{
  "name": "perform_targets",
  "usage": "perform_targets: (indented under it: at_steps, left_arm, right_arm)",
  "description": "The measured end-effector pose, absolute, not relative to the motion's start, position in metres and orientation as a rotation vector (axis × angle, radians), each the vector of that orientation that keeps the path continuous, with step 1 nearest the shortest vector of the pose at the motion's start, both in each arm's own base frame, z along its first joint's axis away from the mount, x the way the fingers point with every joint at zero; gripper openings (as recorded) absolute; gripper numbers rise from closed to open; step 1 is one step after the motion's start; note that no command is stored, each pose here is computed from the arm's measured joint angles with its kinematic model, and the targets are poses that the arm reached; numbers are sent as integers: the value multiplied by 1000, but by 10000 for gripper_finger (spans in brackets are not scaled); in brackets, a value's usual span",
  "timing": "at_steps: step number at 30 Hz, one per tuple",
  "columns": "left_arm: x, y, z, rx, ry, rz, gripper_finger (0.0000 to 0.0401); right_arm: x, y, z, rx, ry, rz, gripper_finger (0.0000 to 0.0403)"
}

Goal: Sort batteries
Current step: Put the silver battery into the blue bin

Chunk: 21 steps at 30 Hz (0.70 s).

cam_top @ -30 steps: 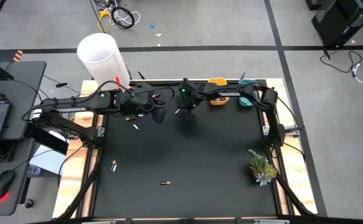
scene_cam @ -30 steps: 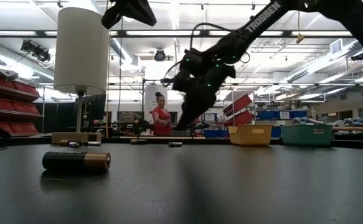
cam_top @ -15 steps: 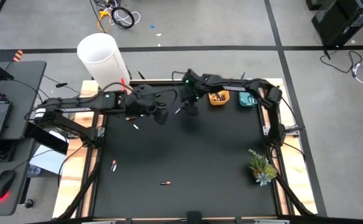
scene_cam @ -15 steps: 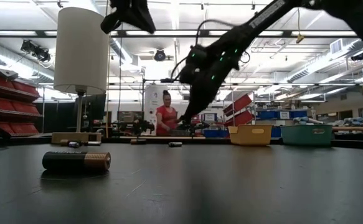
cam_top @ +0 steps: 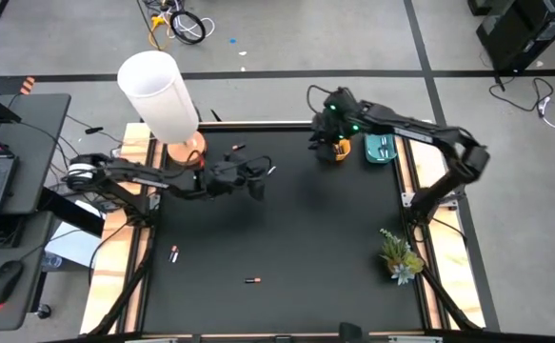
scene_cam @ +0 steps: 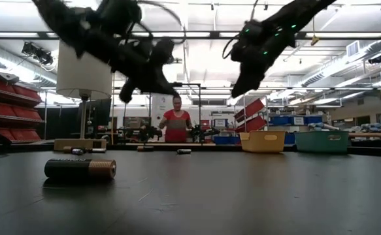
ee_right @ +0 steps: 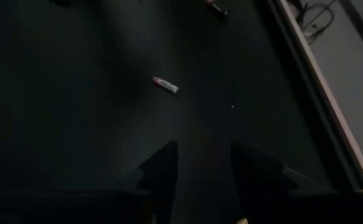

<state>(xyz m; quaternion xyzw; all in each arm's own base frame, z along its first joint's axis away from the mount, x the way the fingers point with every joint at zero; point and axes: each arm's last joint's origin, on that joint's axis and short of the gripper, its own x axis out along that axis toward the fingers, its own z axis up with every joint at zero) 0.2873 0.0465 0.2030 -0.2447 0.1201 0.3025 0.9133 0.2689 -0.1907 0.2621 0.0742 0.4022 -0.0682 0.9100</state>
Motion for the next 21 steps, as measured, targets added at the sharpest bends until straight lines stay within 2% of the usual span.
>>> perform_targets:
  at_steps: [4, 10, 13, 16, 21]
  left_arm:
    - [284, 56, 170, -504, 283, 688, 29]
    - [304, 65, 136, -462, 304, 712, 134]
    - [314, 68, 126, -390, 252, 732, 173]
    - [318, 70, 111, -341, 249, 729, 189]
    - [322, 75, 87, -278, 240, 732, 191]
  right_arm:
    - [256, -174, 265, 153, 798, -144, 155]
    - [251, -165, 272, 199, 746, -177, 153]
    - [249, -164, 275, 224, 734, -194, 153]
    - [248, -163, 277, 246, 722, -206, 153]
    - [249, -161, 278, 284, 717, -211, 153]
